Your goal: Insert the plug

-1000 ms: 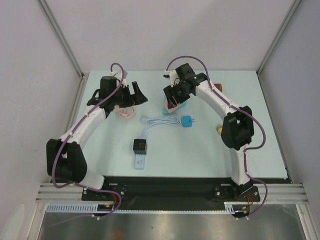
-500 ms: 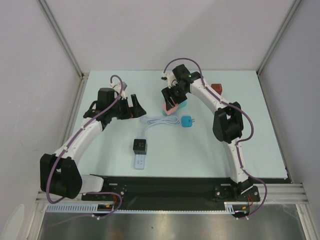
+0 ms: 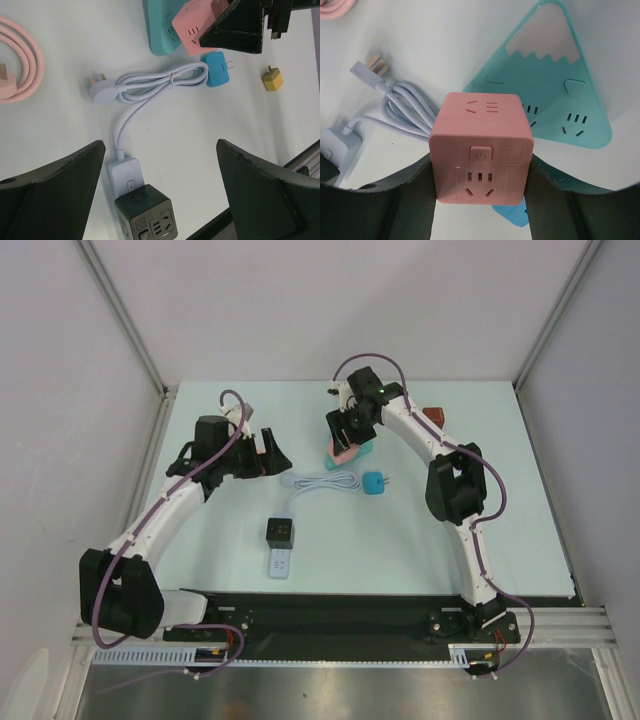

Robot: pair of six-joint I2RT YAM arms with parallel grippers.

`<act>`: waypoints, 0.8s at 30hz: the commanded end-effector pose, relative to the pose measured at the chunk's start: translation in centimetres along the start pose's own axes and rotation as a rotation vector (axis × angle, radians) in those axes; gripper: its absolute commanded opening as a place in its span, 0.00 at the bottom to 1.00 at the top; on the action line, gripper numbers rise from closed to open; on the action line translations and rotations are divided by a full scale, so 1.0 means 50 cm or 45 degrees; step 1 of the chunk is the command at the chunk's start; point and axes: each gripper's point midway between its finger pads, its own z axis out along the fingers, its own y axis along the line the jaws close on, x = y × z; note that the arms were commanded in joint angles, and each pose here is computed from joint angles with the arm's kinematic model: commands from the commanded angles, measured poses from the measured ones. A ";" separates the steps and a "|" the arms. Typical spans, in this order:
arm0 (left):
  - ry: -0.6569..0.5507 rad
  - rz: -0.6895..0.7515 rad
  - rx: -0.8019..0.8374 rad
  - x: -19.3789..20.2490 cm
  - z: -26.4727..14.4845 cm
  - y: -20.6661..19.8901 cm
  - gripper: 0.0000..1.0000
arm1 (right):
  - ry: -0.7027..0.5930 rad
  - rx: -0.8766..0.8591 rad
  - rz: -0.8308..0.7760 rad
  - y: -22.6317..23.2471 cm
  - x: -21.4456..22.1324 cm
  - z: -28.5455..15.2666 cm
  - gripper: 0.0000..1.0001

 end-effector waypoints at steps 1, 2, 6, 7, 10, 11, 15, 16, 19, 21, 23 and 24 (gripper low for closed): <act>-0.086 0.029 0.021 -0.032 -0.020 -0.016 1.00 | -0.125 0.017 -0.001 0.002 -0.058 -0.026 0.00; -0.086 0.029 0.021 -0.033 -0.021 -0.017 1.00 | -0.115 0.013 0.004 0.002 -0.054 -0.022 0.00; -0.089 0.028 0.022 -0.032 -0.023 -0.018 1.00 | -0.107 0.033 0.012 -0.003 -0.048 -0.011 0.00; -0.092 0.030 0.024 -0.034 -0.024 -0.019 1.00 | -0.104 0.036 0.015 -0.003 -0.047 -0.010 0.00; -0.096 0.030 0.019 -0.035 -0.025 -0.018 1.00 | -0.112 0.032 0.024 -0.003 -0.048 -0.004 0.00; -0.099 0.031 0.018 -0.036 -0.025 -0.017 1.00 | -0.114 0.031 0.027 -0.004 -0.048 -0.003 0.00; -0.093 0.029 0.018 -0.033 -0.024 -0.016 1.00 | -0.099 0.027 0.031 0.003 -0.042 0.003 0.00; -0.093 0.030 0.017 -0.033 -0.024 -0.017 1.00 | -0.095 0.031 0.028 0.002 -0.040 0.002 0.00; -0.101 0.030 0.013 -0.036 -0.026 -0.016 1.00 | -0.084 0.048 0.023 0.004 -0.035 0.000 0.00; -0.104 0.028 0.012 -0.037 -0.027 -0.016 1.00 | -0.080 0.049 0.019 0.005 -0.033 -0.002 0.00; -0.106 0.027 0.013 -0.038 -0.029 -0.016 1.00 | -0.072 0.050 0.019 0.007 -0.028 -0.002 0.00; -0.109 0.028 0.010 -0.039 -0.029 -0.015 1.00 | -0.074 0.050 0.019 0.007 -0.028 -0.002 0.00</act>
